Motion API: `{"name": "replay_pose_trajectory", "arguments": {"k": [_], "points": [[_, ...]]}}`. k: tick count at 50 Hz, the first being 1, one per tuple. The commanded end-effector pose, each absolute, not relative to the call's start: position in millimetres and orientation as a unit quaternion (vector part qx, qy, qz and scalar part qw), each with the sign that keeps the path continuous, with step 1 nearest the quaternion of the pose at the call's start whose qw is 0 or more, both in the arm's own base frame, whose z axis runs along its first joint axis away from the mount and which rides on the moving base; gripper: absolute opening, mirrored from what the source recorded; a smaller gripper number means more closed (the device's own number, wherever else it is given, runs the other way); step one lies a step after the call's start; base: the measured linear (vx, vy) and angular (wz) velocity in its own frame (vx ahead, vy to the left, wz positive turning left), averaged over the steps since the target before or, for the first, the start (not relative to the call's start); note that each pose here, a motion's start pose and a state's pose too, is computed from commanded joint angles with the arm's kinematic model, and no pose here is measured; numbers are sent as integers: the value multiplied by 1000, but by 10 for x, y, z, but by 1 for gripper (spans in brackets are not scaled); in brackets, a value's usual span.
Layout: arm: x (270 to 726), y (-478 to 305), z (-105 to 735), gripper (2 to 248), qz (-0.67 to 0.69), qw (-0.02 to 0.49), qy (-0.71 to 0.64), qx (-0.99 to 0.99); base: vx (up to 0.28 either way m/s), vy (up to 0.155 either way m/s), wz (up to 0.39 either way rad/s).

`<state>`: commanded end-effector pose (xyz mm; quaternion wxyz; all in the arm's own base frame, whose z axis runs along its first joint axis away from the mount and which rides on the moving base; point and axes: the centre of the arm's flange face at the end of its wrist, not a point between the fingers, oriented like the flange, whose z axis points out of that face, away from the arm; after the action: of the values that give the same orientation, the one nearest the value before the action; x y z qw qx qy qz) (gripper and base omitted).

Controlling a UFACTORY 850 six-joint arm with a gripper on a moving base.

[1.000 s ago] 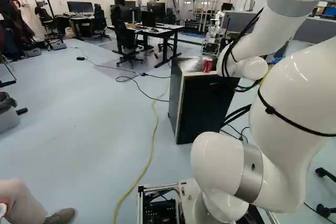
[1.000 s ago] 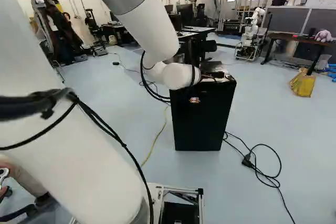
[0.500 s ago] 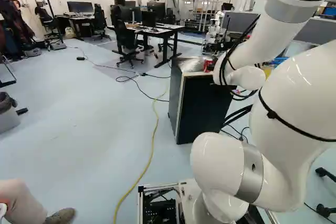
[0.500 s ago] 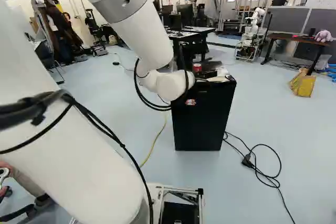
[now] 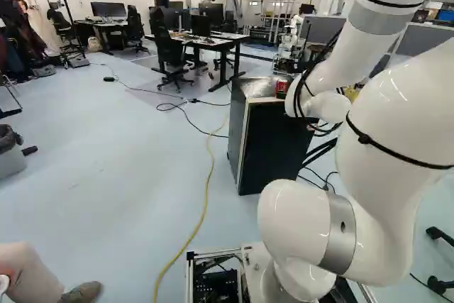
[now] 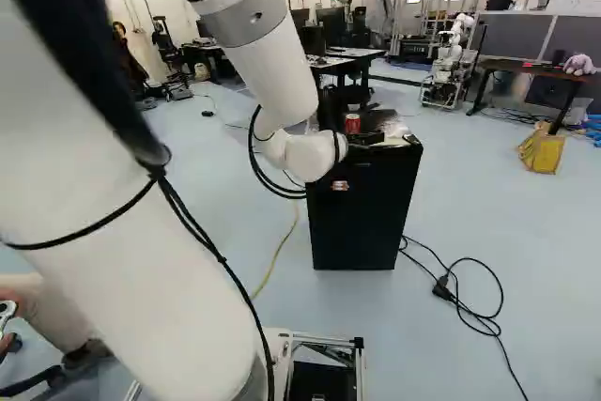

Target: Grab a drink from the fridge

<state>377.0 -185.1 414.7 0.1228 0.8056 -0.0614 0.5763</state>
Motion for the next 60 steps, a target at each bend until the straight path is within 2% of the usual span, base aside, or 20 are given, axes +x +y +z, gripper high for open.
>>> {"name": "replay_pose_trajectory", "arguments": {"k": [60], "points": [[4726,-2012,3698,247,573,100,-64,811,0,0,0]]}}
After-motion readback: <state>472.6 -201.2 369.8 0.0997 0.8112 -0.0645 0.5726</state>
